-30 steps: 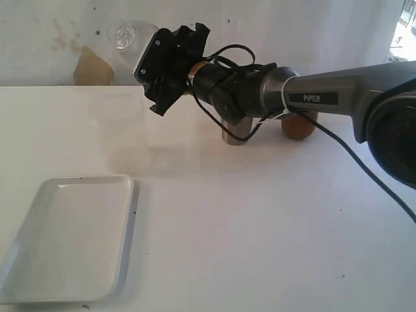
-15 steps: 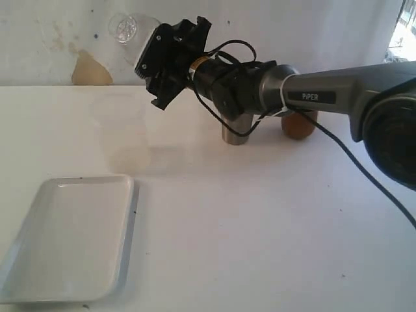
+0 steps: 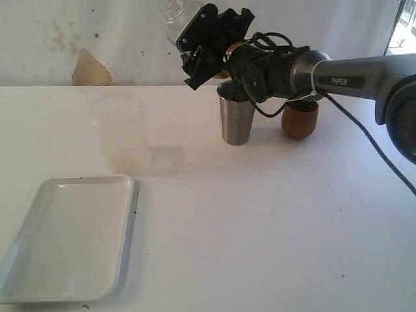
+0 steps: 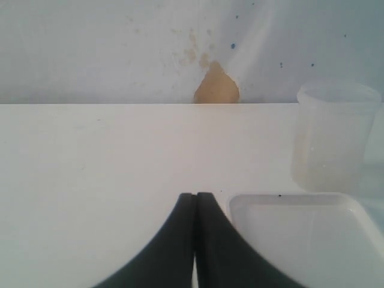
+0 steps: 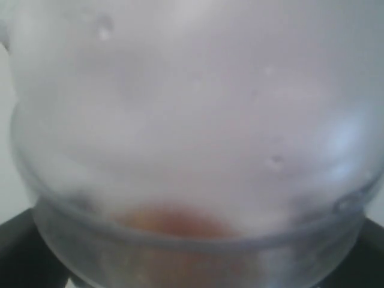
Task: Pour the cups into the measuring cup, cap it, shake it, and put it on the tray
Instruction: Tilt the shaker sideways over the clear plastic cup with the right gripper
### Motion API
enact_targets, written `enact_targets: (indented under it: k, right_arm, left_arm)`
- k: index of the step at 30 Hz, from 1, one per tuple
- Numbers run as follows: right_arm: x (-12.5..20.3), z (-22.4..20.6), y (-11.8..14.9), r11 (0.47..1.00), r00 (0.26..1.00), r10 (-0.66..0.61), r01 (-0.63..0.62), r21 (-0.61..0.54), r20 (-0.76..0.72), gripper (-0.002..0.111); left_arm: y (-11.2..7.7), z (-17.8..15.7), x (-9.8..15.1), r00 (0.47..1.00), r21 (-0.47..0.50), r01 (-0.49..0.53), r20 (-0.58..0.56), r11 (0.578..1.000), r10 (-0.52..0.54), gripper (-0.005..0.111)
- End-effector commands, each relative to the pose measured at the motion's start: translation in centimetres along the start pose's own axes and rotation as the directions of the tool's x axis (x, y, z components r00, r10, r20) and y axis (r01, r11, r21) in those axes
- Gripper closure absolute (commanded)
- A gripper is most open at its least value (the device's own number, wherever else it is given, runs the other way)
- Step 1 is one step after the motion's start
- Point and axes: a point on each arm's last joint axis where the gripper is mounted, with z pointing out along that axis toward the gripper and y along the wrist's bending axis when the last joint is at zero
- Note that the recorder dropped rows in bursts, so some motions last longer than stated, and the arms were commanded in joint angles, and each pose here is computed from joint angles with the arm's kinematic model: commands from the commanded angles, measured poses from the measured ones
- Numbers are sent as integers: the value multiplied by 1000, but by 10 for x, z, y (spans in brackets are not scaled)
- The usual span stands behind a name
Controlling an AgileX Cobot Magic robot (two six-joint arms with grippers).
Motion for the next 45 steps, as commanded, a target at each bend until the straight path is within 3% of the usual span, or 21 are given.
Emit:
enact_targets:
  k: [1,9,17,24,31,45]
  right_arm:
    - [-14,-4,-20,984,985,-167,164,66,46,108]
    - [-19,-4,-14,995,994,-93,91,50,56,108]
    - [-37,-4,7,967,960,-253,252,23,117,108]
    - [-43,-5,16,912,905,-408,409,17,122,108]
    - [-39,-5,18,911,907,-409,412,-14,100,108]
    - [-38,-5,19,807,804,-588,591,-11,93,108]
  left_arm:
    - [0,0,1,1000,5,-2,0,1000,2,107]
    - [0,0,1,1000,5,-2,0,1000,2,107]
    - [0,0,1,1000,5,-2,0,1000,2,107]
    - [0,0,1,1000,5,-2,0,1000,2,107]
    - [0,0,1,1000,5,-2,0,1000,2,107]
    - [0,0,1,1000,5,-2,0,1000,2,107]
